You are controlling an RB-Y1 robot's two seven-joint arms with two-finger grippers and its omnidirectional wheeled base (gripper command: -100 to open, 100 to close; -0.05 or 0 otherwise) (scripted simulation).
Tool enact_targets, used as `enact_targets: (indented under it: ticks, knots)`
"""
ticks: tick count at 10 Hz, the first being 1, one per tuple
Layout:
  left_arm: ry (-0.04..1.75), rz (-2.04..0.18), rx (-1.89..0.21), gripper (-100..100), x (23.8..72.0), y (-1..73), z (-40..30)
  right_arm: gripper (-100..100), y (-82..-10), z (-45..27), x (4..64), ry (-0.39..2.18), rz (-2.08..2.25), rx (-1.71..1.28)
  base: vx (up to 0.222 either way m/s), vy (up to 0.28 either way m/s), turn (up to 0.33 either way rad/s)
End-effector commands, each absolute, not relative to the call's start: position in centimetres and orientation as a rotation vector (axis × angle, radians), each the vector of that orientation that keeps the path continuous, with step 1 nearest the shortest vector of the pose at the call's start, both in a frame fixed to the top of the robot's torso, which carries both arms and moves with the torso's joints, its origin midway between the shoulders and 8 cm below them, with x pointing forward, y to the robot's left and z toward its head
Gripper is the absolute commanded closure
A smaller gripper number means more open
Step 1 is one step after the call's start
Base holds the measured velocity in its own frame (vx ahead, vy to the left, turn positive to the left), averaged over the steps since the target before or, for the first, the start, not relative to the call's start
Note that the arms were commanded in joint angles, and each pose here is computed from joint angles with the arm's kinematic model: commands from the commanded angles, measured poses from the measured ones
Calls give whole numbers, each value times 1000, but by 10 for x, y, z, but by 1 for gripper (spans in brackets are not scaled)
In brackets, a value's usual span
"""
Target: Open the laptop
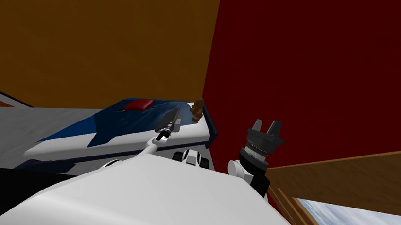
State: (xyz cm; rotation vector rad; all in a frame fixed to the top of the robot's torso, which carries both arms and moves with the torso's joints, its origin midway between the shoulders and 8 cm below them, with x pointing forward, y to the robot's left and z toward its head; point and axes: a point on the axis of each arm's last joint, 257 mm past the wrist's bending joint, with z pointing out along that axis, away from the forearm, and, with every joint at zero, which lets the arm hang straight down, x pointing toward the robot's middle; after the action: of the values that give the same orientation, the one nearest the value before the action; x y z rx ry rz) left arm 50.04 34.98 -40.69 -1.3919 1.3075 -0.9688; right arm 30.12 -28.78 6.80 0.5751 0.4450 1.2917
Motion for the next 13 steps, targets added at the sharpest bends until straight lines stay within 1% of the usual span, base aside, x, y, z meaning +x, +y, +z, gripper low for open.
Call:
enact_targets:
  ticks: [1,9,10,11,13]
  knots:
    - [1316,-951,-1376,-100,508,355,-399,0,-288,68,301,445,1292,575,-16,-40,2]
    - [1314,-949,-1377,-100,559,368,-354,0,-288,68,301,445,1292,575,-74,-15,-2]
    - [1316,-948,-1379,-100,554,368,-361,0,-288,68,301,445,1292,575,-26,-4,-4]
    - [1317,-947,-1381,0,554,368,-361,0,-288,68,301,445,1292,575,-5,-2,0]
    - [1319,-945,-1385,0,553,368,-363,0,-288,68,301,445,1292,575,0,0,0]
